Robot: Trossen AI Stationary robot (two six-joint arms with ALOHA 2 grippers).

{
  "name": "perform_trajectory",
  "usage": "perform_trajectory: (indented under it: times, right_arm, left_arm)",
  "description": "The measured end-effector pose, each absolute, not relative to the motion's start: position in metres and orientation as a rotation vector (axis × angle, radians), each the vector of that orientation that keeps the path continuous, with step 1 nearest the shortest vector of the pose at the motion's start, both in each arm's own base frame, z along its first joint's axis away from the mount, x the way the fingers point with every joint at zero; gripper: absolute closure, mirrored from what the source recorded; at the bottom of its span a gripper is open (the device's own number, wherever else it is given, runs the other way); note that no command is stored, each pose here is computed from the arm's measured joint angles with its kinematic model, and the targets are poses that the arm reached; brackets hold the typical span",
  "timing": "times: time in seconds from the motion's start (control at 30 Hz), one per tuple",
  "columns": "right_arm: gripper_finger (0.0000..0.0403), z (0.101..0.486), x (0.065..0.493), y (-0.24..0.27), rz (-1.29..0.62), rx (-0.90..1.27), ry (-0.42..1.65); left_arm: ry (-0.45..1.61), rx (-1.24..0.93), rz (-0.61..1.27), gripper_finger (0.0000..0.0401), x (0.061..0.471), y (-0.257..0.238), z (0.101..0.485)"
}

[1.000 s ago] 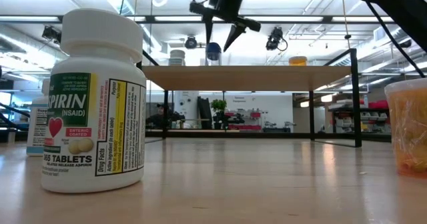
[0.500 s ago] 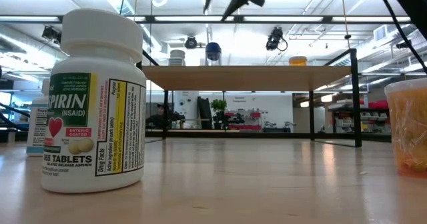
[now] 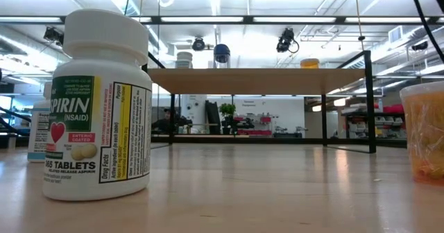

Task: Pick and place medicine bottles onto shelf by color
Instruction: Put the right orange pill bottle on the shelf

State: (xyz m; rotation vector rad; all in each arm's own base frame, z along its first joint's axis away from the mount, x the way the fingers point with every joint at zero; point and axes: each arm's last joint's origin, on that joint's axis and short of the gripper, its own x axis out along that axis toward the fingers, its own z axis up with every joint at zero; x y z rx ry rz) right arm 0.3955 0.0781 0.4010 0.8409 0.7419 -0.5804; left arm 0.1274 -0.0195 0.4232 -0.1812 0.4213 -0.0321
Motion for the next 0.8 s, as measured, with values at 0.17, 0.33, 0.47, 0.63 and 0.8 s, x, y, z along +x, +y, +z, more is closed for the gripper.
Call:
perform_trajectory:
  times: [0.17,0.33,0.47,0.63,0.8]
  right_arm:
    - [0.0170,0.390,0.383,0.117,-0.574,0.922,0.891]
    - [0.0155,0.374,0.367,0.161,-0.531,0.960,1.040]
    - [0.0109,0.349,0.354,0.190,-0.573,0.965,1.157]
    - [0.0064,0.319,0.344,0.208,-0.689,0.979,1.238]
    - [0.0056,0.290,0.336,0.221,-0.753,1.022,1.350]
  left_arm:
    - [0.421,-0.182,-0.032,0.0218,0.127,-0.019,0.423]
    - [0.421,-0.166,-0.035,0.0220,0.127,-0.019,0.423]
    - [0.420,-0.141,-0.040,0.0216,0.127,-0.019,0.423]
    - [0.420,-0.138,-0.041,0.0218,0.127,-0.019,0.423]
    - [0.420,-0.138,-0.041,0.0216,0.127,-0.019,0.423]
